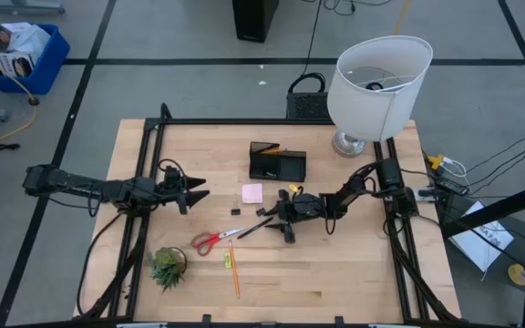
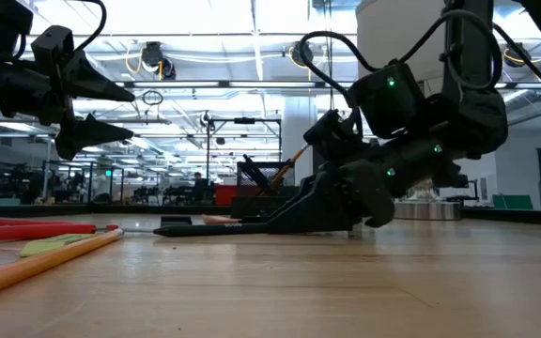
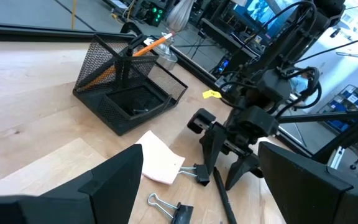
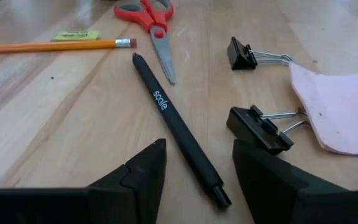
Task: Pick and place office supplies into organizer
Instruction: Put the black ball pen into the desk organizer
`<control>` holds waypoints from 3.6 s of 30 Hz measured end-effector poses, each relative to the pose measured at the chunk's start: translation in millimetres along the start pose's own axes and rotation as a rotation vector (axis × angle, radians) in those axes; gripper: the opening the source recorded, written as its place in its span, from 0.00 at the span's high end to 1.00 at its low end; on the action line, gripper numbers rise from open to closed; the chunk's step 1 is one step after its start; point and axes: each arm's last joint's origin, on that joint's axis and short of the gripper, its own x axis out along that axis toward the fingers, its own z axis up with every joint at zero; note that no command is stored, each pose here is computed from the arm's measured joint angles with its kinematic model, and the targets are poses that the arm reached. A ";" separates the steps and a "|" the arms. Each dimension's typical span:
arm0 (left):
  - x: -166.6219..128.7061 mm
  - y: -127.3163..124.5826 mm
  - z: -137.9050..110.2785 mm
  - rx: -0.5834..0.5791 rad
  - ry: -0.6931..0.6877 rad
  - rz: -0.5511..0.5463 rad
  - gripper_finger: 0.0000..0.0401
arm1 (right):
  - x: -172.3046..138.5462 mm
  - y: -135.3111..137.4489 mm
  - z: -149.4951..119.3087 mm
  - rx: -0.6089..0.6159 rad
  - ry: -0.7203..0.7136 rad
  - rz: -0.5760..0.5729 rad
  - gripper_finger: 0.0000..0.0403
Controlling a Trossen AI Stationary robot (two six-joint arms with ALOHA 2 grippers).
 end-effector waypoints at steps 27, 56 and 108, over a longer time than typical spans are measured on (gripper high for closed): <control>0.0 1.1 -1.5 0.007 0.015 0.010 0.19 | -7.2 21.8 -21.4 0.158 0.091 0.149 0.92; 0.0 1.0 -1.4 0.009 0.012 0.011 0.19 | -53.3 39.3 59.0 -0.128 -0.100 -0.147 0.90; 0.0 1.3 0.0 0.019 -0.014 0.034 0.19 | -88.9 -125.6 225.1 -0.193 0.728 -0.491 0.92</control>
